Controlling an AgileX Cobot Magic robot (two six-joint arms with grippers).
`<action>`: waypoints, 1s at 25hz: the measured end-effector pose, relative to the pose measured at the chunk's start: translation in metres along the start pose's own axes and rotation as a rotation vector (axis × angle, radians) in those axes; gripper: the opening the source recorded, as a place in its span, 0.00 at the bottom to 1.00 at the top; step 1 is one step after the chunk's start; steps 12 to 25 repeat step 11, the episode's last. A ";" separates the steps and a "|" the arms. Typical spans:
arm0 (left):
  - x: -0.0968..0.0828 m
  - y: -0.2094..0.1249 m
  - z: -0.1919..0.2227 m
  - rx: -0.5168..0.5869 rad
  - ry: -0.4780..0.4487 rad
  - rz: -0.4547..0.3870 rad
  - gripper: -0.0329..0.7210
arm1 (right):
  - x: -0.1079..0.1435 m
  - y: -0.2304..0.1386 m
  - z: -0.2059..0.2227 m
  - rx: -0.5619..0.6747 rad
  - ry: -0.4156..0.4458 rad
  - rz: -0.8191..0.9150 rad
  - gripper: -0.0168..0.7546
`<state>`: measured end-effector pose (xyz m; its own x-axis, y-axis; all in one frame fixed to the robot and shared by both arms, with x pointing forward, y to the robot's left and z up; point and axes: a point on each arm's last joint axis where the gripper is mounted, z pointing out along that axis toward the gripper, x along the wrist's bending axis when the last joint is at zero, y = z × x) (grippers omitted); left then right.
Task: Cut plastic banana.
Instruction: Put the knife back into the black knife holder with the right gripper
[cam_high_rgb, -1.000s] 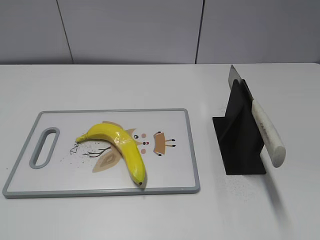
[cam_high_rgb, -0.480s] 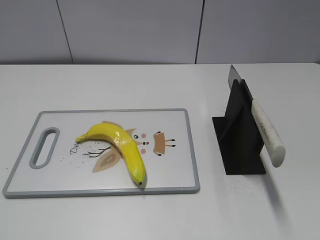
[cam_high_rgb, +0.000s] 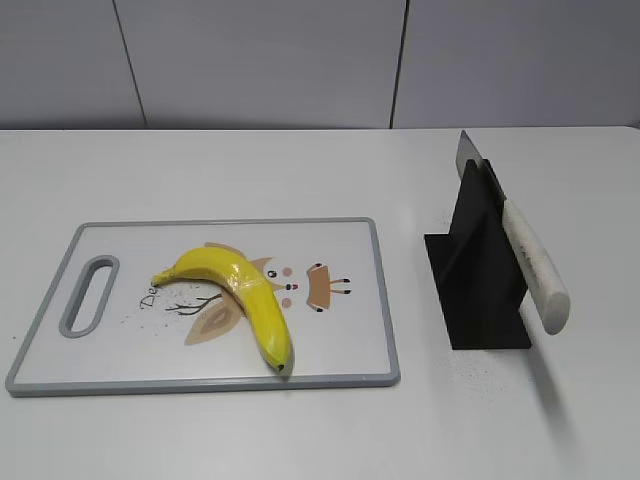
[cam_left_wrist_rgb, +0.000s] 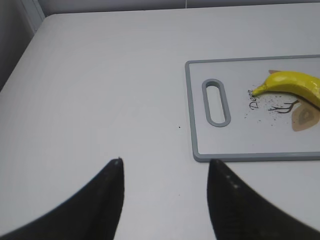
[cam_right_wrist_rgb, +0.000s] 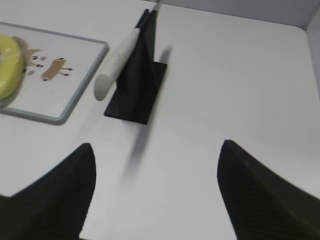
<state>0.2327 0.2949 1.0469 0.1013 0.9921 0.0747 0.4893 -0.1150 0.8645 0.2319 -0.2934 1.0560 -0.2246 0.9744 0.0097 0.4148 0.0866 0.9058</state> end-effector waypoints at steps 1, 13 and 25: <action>0.000 0.000 0.000 0.000 0.000 0.000 0.73 | 0.000 0.000 0.000 0.000 -0.039 0.018 0.76; 0.000 0.000 0.000 0.000 0.000 0.000 0.73 | 0.001 0.001 0.001 -0.002 -0.147 0.072 0.75; 0.000 0.000 0.000 0.000 0.000 0.000 0.73 | 0.001 0.001 0.001 -0.002 -0.147 0.072 0.75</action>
